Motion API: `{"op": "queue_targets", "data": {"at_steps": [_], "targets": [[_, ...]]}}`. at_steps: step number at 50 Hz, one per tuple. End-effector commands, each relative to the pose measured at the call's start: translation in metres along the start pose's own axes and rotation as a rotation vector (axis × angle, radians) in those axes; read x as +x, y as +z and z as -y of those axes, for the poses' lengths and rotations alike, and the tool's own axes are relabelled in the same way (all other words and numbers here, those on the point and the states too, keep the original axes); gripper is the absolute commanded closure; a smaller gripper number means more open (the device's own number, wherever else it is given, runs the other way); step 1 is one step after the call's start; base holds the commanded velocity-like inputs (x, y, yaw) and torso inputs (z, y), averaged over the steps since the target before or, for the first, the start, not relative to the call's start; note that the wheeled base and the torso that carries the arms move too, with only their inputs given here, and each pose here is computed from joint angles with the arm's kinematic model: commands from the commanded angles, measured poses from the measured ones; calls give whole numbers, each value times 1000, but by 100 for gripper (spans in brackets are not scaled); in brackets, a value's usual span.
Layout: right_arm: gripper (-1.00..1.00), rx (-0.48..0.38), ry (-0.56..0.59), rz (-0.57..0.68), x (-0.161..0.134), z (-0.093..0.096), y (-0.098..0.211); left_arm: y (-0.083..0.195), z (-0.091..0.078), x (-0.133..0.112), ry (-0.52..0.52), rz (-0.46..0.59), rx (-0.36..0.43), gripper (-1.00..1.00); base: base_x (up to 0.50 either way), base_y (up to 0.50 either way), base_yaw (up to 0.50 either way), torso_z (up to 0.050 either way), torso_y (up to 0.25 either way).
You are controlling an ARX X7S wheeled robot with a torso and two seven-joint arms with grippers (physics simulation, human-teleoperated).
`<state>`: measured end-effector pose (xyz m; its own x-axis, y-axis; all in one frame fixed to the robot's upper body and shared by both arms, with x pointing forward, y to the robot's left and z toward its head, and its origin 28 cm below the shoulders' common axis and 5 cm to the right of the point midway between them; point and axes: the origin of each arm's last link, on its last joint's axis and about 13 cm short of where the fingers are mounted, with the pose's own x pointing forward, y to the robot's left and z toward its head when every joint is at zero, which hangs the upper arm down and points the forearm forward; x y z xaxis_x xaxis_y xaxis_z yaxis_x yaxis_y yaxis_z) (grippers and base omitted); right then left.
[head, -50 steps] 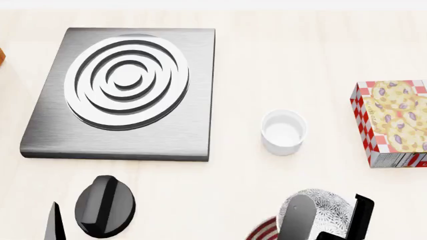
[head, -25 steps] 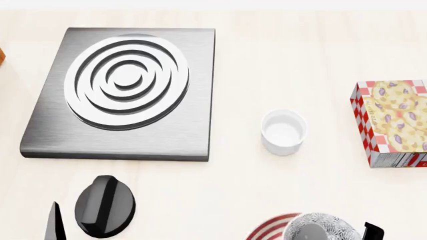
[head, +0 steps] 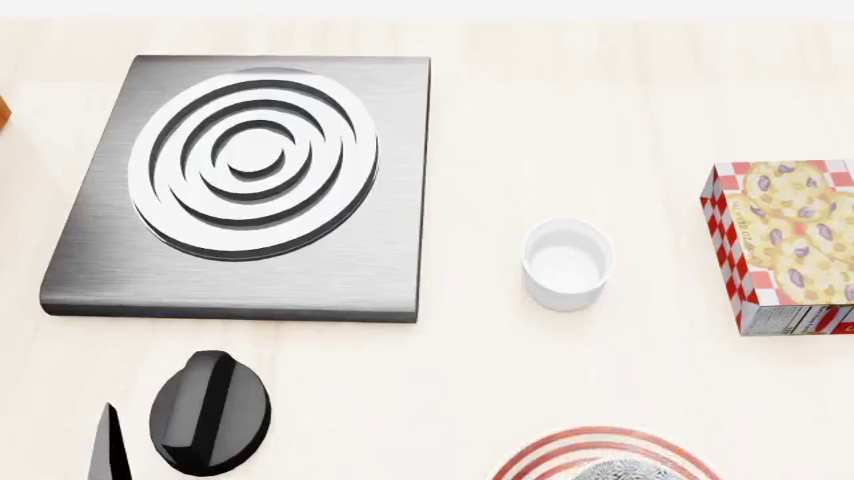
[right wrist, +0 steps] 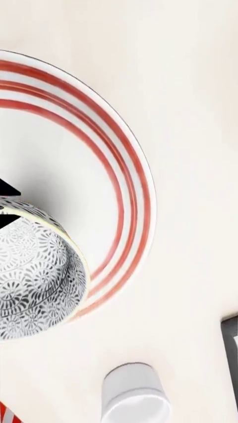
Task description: Pick the akita bowl on the ramekin and place it on the plate.
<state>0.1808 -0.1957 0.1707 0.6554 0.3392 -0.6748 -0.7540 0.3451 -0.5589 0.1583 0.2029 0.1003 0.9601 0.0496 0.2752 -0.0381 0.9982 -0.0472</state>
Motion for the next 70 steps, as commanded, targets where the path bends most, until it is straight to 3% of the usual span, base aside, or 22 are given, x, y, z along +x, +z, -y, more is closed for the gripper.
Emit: {"op": "queue_targets", "data": {"at_steps": [1, 33, 34, 53, 70], "targets": [[100, -1, -20, 13, 6, -2, -3, 0, 0, 0, 0, 0, 2, -100, 0, 0, 0, 0, 0], [100, 37, -15, 27, 17, -9, -9, 0, 0, 0, 4, 3, 6, -100, 0, 0, 0, 0, 0], [-100, 45, -4, 19, 17, -10, -9, 0, 0, 0, 3, 3, 7, -100, 0, 0, 0, 0, 0], [-100, 46, -7, 18, 16, -13, -9, 0, 0, 0, 6, 3, 7, -100, 0, 0, 0, 0, 0], [-100, -19, -63, 46, -21, -13, 15, -1, 0, 0, 3, 0, 6, -100, 0, 0, 0, 0, 0]]}}
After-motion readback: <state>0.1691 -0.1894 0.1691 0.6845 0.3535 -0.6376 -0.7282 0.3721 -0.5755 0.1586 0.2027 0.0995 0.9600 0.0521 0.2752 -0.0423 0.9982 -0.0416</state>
